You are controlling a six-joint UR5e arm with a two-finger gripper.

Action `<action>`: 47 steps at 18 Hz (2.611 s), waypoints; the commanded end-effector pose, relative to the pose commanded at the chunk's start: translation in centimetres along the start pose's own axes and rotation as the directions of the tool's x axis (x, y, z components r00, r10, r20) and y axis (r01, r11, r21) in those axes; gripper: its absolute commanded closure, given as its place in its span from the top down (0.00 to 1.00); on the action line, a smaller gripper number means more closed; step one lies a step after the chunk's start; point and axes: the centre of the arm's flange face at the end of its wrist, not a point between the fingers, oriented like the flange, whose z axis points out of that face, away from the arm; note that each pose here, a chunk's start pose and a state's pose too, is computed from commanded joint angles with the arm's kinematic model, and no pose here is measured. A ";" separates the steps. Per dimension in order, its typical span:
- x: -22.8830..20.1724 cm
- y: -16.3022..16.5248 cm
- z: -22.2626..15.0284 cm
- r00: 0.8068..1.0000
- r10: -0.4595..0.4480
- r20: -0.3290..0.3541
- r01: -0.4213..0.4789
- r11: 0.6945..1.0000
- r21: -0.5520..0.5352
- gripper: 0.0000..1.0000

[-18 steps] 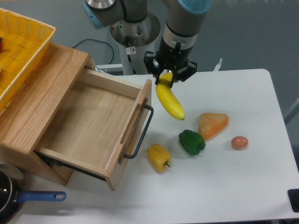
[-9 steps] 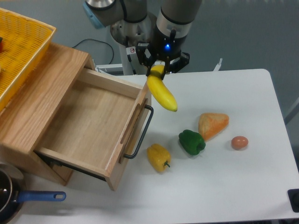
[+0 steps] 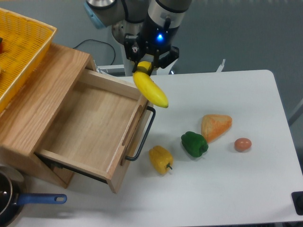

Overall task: Place the banana in the top drawer
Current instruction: 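Carry the banana over the open wooden drawer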

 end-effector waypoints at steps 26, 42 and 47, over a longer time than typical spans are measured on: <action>7.5 -4.7 7.9 0.995 0.084 0.048 -0.082 0.995 -0.049 0.41; 9.1 -3.9 11.7 0.988 0.115 0.102 -0.099 0.984 -0.149 0.41; 9.9 -4.4 13.0 0.990 0.098 0.098 -0.081 0.983 -0.165 0.41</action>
